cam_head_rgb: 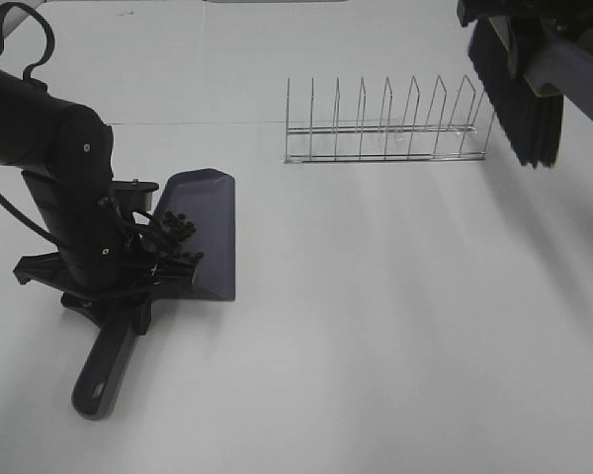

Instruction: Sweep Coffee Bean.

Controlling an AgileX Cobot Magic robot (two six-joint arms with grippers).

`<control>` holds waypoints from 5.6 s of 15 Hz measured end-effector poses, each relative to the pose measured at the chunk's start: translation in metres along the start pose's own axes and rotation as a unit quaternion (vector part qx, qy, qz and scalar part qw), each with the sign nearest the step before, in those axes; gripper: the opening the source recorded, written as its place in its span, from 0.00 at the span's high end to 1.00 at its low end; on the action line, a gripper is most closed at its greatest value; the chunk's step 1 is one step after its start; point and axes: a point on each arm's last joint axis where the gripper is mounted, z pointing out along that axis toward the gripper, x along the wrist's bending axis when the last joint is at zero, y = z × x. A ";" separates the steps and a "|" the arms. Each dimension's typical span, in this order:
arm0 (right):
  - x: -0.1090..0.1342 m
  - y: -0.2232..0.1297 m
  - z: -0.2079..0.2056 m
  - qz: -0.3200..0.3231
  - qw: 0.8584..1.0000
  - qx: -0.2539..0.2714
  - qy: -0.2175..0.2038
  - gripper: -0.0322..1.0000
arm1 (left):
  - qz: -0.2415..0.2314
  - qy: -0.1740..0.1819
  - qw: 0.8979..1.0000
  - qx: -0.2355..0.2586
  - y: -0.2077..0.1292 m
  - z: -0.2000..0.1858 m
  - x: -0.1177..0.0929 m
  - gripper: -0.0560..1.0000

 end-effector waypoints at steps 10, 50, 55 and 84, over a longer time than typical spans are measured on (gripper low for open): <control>0.025 -0.006 0.083 0.013 0.994 0.095 0.048 0.66 | 0.003 -0.003 1.000 -0.008 0.001 0.000 -0.001 0.62; 0.053 0.066 0.138 -0.005 0.999 -0.043 0.013 0.32 | 0.011 -0.004 1.000 -0.012 0.002 0.000 -0.001 0.62; 0.042 0.071 0.090 -0.005 0.997 -0.070 0.007 0.22 | 0.011 -0.004 1.000 -0.012 0.002 0.000 -0.001 0.62; -0.038 -0.306 -0.117 -0.041 0.979 -0.139 0.145 0.24 | 0.063 -0.049 0.994 -0.071 0.019 -0.057 -0.013 0.18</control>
